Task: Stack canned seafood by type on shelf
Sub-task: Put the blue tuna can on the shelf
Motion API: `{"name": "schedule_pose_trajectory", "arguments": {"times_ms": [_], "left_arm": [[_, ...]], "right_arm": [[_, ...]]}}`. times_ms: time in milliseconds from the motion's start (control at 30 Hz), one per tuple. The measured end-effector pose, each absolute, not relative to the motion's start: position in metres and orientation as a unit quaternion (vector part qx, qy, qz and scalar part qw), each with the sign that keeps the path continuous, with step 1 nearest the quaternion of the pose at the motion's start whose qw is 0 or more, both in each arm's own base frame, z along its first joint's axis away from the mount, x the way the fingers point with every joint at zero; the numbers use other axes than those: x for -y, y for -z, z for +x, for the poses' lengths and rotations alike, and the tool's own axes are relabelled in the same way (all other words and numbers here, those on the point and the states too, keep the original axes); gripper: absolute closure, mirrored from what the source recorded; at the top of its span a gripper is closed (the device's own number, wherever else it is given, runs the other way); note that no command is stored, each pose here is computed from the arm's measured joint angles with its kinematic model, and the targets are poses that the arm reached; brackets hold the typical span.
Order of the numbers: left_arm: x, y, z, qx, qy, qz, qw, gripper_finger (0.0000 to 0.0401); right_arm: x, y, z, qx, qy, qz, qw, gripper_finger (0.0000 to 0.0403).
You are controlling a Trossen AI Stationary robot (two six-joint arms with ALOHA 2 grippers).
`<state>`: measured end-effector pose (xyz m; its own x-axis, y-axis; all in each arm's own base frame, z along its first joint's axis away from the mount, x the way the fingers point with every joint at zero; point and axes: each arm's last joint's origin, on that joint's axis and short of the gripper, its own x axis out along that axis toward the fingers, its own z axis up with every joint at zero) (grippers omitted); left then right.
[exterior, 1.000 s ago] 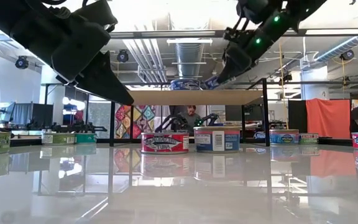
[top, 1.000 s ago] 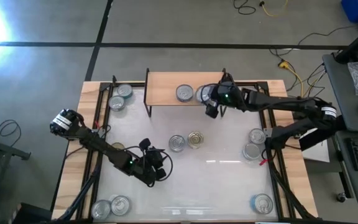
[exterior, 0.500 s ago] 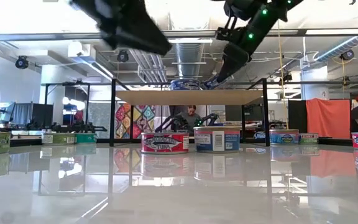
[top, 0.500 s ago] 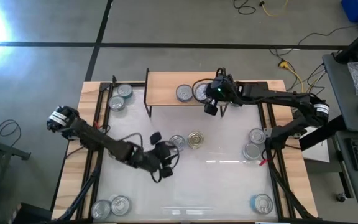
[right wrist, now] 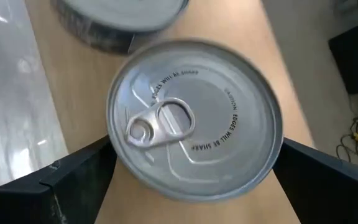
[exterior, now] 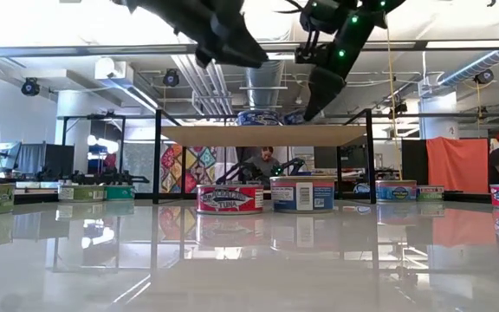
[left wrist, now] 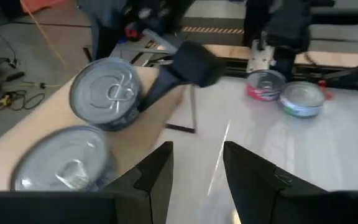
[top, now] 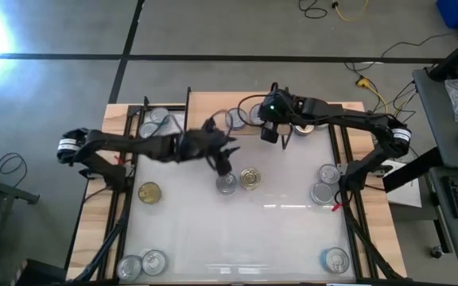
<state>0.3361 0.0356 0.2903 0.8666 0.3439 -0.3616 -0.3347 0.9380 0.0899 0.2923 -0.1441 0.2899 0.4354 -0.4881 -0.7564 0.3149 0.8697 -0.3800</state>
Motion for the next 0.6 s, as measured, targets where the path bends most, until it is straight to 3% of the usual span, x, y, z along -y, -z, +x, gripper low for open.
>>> {"name": "schedule_pose_trajectory", "arguments": {"times_ms": [233, 600], "left_arm": [[-0.074, -0.285, 0.342, -0.201, -0.208, 0.034, 0.957, 0.0274], [-0.084, -0.288, 0.327, -0.227, -0.188, 0.052, 0.954, 0.0274]], "right_arm": [[0.156, -0.285, 0.296, -0.473, 0.235, -0.108, 0.842, 0.0003], [0.185, -0.273, 0.307, -0.451, 0.239, -0.138, 0.849, 0.0003]]}}
